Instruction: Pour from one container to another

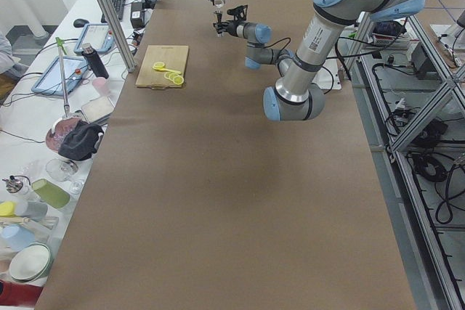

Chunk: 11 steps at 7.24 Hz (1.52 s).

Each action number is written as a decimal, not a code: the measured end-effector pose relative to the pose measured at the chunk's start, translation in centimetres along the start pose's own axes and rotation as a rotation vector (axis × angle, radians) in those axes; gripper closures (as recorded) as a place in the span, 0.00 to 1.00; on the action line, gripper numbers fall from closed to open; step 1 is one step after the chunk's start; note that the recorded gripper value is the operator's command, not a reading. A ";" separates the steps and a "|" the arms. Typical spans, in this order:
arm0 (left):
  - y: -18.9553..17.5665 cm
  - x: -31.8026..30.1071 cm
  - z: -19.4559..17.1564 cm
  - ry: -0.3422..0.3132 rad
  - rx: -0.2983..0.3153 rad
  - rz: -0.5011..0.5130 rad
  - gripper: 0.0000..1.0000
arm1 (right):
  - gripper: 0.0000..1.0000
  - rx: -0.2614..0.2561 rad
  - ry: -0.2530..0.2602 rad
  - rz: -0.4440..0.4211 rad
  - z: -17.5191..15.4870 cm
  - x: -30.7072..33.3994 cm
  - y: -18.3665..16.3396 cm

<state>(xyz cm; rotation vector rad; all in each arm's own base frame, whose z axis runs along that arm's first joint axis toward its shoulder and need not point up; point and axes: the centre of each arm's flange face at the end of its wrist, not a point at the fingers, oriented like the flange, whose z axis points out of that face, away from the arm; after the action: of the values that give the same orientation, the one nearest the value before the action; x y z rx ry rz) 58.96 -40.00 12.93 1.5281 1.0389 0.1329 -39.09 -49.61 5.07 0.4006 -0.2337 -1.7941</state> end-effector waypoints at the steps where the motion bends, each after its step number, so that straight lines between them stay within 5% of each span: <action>1: 0.0 0.0 0.0 0.000 0.000 0.000 1.00 | 1.00 -0.017 -0.004 -0.010 0.1 0.0 0.0; 11: 0.0 -0.1 0.0 -0.003 0.000 0.001 1.00 | 1.00 -0.138 -0.068 -0.111 0.3 1.8 -2.8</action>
<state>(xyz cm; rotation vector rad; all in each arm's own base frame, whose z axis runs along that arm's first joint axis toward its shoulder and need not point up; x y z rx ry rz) 58.89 -40.10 13.00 1.5287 1.0362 0.1312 -42.12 -50.63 4.01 0.2585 -0.1359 -1.9218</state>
